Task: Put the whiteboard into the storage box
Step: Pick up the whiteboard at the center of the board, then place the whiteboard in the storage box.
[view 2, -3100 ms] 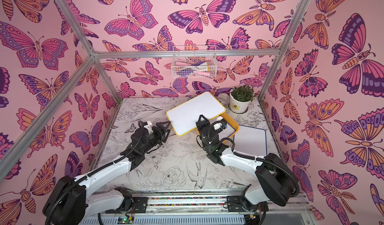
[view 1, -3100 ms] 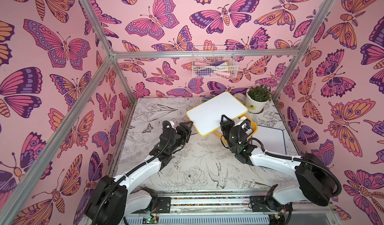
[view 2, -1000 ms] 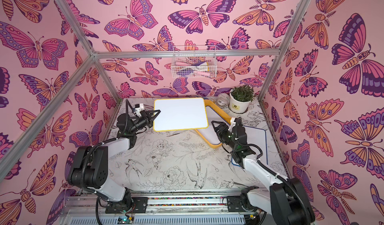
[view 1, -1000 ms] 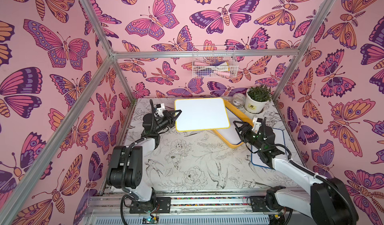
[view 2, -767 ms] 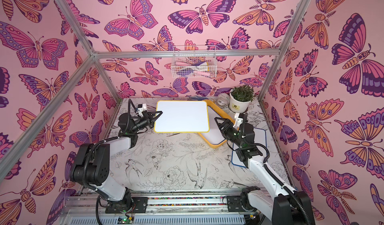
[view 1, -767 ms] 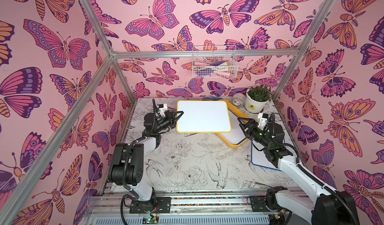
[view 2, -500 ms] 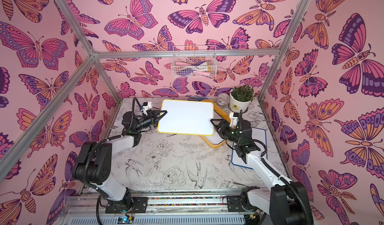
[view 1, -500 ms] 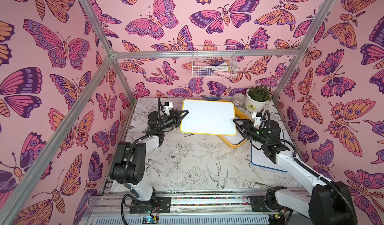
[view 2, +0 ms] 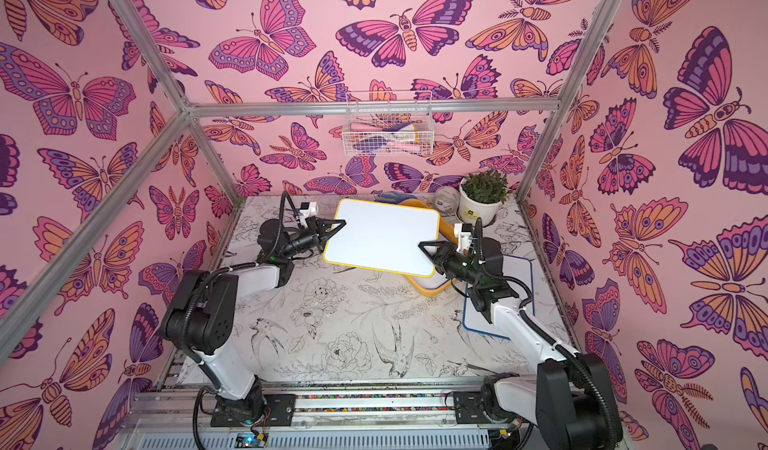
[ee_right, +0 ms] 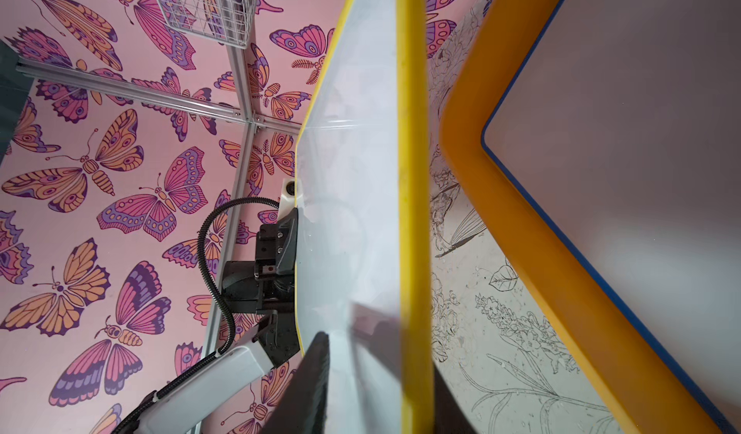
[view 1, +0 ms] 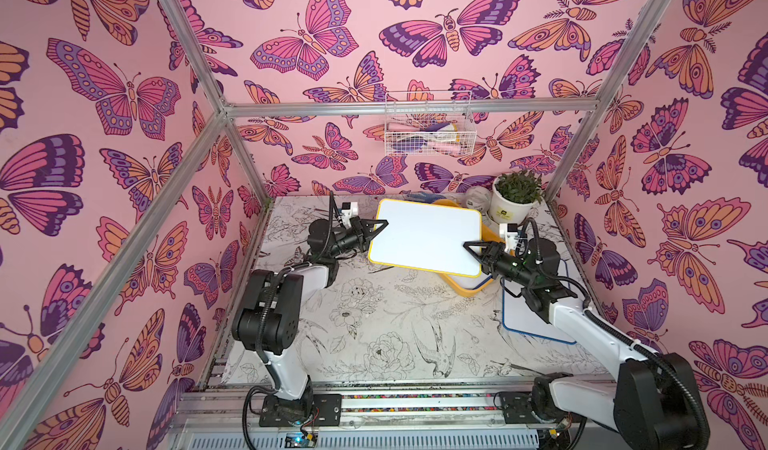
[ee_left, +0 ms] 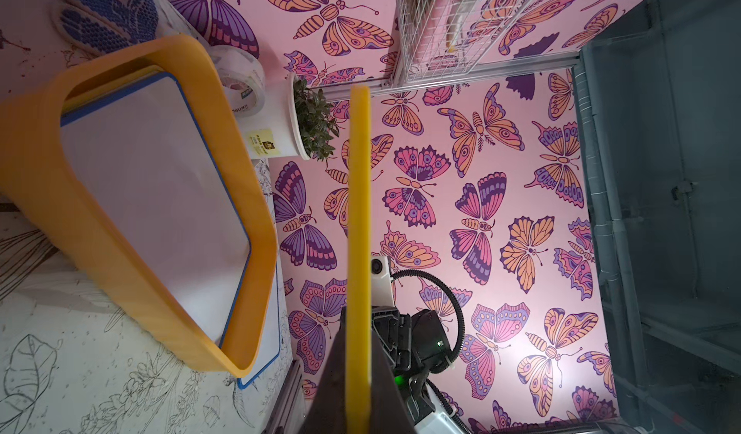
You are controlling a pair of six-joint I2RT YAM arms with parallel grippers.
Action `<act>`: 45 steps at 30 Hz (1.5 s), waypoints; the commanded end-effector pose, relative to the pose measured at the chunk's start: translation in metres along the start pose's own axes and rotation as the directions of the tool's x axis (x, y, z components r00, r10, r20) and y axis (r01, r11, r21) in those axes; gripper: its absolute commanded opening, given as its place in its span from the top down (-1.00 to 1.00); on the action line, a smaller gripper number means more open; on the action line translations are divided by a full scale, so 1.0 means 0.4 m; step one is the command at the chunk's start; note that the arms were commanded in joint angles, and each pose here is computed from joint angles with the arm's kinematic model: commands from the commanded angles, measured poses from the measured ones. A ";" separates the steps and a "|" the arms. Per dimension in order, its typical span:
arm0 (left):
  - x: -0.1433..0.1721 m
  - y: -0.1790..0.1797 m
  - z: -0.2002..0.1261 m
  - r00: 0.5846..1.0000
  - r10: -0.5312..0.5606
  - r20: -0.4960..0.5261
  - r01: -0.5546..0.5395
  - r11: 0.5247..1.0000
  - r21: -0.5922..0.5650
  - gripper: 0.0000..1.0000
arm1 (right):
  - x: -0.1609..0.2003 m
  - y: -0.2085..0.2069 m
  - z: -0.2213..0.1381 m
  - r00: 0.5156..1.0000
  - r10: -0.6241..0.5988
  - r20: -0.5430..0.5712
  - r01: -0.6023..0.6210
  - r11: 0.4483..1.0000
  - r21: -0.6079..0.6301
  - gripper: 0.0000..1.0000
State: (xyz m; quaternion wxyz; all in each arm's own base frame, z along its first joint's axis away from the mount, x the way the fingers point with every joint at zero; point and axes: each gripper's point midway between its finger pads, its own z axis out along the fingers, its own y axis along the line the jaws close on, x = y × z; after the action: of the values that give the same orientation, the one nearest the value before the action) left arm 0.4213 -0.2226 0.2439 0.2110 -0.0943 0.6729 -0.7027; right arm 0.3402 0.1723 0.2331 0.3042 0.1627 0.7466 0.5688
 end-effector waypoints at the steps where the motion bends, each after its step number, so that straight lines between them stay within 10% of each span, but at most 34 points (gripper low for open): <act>1: -0.004 -0.039 0.028 0.997 0.080 -0.005 -0.079 0.995 0.060 0.84 | -0.009 0.098 -0.017 0.997 -0.081 0.015 0.082 0.989 -0.121 0.50; 9: -0.018 -0.026 0.062 0.997 0.074 -0.016 -0.073 0.996 0.056 0.52 | -0.028 0.116 -0.035 0.995 -0.062 0.080 0.073 0.988 -0.137 1.00; 20: -0.038 -0.034 0.035 0.985 0.171 -0.002 -0.169 0.974 -0.150 -0.35 | -0.092 0.110 -0.105 0.951 0.008 0.308 0.019 0.996 -0.085 1.00; 34: -0.029 -0.002 -0.127 0.914 0.397 -0.078 -0.344 0.661 -0.667 -0.99 | -0.152 0.020 -0.232 0.805 -0.006 0.593 -0.064 0.993 0.097 1.00; 45: 0.046 -0.022 -0.087 0.812 0.526 -0.254 -0.553 0.555 -0.621 -1.00 | -0.190 -0.056 -0.216 0.718 0.009 0.696 -0.158 0.976 0.150 1.00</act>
State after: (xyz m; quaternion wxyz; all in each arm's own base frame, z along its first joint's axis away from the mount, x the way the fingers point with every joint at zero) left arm 0.3954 -0.2055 0.2409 0.3338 0.0282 0.8779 -0.3421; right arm 0.3357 0.0636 0.2024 0.4605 0.4181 0.6881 0.3738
